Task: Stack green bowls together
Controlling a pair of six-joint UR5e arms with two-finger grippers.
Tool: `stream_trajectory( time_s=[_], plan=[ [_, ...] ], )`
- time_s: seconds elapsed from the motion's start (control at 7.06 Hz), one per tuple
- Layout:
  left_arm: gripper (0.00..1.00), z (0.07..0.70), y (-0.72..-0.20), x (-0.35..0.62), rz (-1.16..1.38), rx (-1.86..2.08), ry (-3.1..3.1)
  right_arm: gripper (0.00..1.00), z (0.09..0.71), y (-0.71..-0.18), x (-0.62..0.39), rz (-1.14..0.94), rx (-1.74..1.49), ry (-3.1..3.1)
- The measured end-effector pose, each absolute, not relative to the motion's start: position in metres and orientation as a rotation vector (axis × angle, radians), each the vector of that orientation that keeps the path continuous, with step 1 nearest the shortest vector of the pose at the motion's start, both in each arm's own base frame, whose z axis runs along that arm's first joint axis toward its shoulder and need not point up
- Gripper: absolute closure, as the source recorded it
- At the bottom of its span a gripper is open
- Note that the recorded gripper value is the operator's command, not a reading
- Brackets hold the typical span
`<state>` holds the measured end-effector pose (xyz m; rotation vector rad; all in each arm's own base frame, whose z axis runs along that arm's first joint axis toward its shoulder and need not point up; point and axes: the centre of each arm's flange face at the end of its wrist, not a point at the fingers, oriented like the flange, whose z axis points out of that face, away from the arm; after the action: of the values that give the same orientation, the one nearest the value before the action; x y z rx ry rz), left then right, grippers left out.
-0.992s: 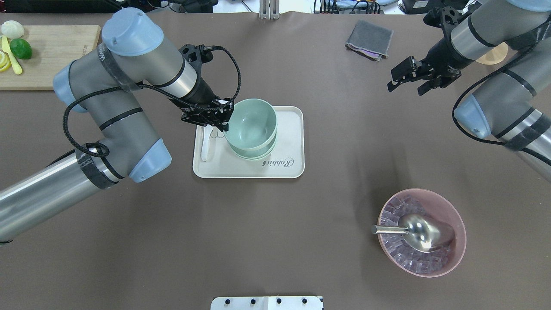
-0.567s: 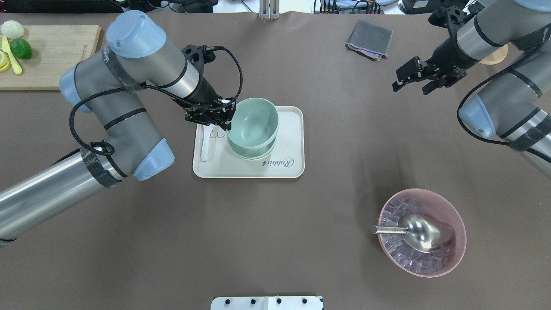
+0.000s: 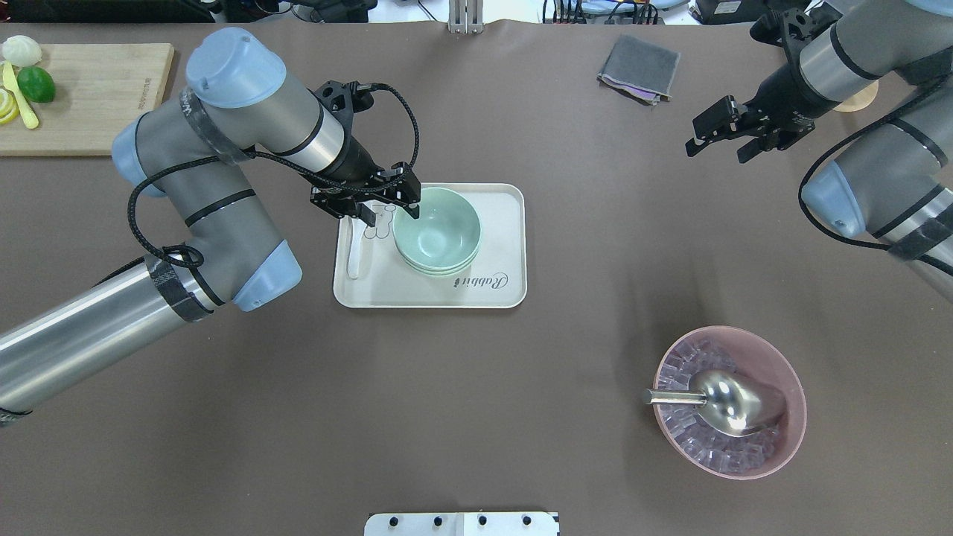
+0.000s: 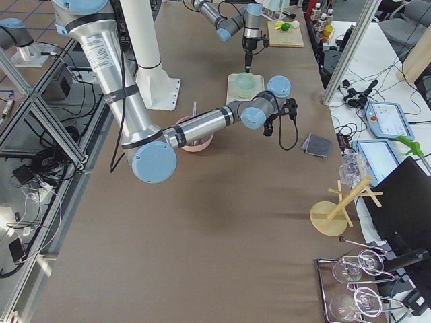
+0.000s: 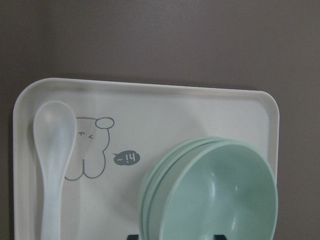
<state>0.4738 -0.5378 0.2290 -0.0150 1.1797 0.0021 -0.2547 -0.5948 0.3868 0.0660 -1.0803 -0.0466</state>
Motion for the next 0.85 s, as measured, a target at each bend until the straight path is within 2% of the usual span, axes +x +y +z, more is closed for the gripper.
stream_trajectory(
  time_s=[0.28, 0.57, 0.85],
  plan=[
    [0.02, 0.248, -0.551, 0.442, -0.036, -0.002, 1.165, 0.0, 0.393, -0.6, -0.238, -0.04, 0.081, -1.076],
    [0.02, 0.312, -0.573, 0.367, -0.01, 0.075, 1.094, 0.0, 0.427, -0.607, -0.199, -0.071, 0.115, -1.018],
    [0.02, 0.376, -0.575, 0.268, 0.124, 0.159, 0.949, 0.0, 0.469, -0.621, -0.144, -0.156, 0.143, -0.867]
  ],
)
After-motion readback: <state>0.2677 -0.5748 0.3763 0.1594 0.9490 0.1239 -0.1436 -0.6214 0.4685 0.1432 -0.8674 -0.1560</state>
